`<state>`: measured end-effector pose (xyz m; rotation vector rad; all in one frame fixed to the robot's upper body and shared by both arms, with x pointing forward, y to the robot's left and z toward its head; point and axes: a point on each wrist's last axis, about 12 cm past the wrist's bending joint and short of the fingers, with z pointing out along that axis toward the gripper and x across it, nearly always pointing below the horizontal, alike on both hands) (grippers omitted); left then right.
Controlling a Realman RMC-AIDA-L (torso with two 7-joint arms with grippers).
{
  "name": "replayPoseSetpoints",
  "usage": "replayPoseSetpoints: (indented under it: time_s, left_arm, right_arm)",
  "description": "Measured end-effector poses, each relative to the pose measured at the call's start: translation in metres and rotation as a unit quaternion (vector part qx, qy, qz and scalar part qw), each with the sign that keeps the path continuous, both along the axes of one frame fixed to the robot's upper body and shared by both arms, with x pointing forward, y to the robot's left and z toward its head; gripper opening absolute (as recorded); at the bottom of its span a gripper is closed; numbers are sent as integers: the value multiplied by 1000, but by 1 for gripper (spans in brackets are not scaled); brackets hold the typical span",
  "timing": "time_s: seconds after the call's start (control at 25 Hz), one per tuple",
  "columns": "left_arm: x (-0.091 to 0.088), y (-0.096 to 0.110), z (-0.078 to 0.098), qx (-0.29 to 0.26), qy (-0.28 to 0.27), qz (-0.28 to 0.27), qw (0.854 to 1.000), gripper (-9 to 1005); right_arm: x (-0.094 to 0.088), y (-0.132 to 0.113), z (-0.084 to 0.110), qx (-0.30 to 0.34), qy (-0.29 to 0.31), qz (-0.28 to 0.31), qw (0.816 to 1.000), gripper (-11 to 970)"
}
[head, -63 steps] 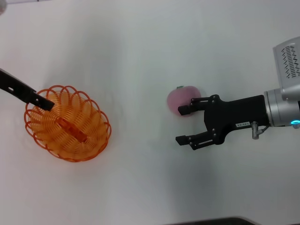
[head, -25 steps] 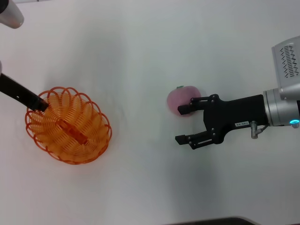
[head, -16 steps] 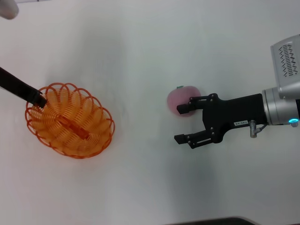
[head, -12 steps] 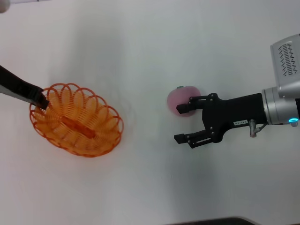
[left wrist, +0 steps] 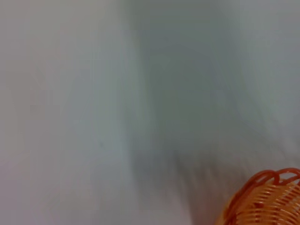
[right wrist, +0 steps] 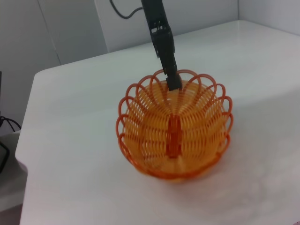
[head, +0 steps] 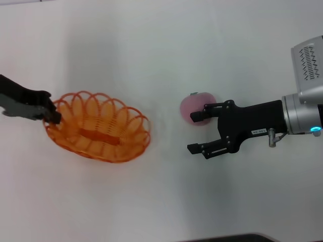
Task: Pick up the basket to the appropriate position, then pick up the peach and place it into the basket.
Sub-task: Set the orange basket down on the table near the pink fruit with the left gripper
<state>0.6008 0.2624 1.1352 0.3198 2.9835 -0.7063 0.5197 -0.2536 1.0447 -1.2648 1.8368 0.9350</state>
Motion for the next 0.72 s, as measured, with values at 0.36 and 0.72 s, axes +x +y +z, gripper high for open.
replayPoseSetpoints:
  time_s: [0.36,0.72]
  left_arm:
    - [-17,-8,-14,-126,6,74,989,58]
    - [-33,-14,-32,-149,-1,111,983,57]
  right_arm:
    - [0,0,0,0,3,-2,1000,866]
    - [-2,-1,-1,1,5,-3,1000,866]
